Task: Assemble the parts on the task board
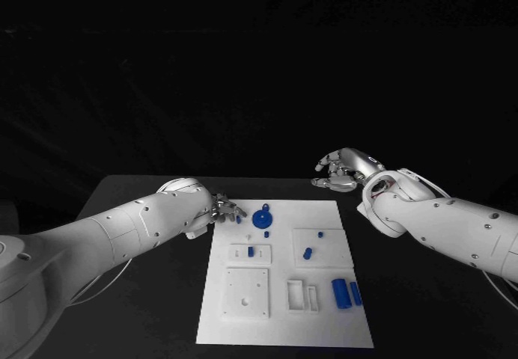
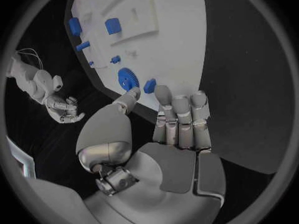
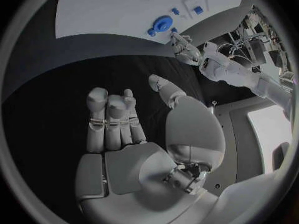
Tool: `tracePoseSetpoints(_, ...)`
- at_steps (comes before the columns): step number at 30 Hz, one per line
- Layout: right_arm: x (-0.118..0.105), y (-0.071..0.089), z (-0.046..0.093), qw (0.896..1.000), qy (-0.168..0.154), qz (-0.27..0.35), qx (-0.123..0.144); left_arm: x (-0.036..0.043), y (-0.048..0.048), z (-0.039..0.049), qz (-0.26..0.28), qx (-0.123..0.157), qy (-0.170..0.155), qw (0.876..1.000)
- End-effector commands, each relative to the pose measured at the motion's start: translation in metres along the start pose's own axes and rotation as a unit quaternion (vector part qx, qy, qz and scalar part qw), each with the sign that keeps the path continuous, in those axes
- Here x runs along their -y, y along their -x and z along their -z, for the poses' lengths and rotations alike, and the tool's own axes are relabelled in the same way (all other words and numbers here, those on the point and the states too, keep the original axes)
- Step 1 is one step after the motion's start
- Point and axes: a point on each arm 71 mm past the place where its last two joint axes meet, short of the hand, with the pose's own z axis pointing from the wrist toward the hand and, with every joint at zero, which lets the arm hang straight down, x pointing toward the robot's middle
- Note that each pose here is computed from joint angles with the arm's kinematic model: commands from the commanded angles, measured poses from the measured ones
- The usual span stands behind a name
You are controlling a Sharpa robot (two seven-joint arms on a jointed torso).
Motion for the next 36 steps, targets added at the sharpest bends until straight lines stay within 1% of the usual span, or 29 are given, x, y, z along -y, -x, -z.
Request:
tracePoseSetpoints(1, -0.0014, -0.0006, -0.0003, 1.0, 0.006, 0.003, -0.002, 0.0025, -0.005, -0.0003, -0.002, -0.02, -0.009, 1.0)
tracePoseSetpoints(32, -0.0026, -0.0018, -0.0015, 1.0, 0.007, 0.003, -0.003, 0.001, -0.0049, -0.0011, 0.009, -0.028, -0.01, 1.0)
tracePoseSetpoints(36, -0.0028, -0.002, -0.0017, 1.0, 0.007, 0.003, -0.003, 0.0004, -0.0048, -0.0008, 0.012, -0.025, -0.011, 1.0)
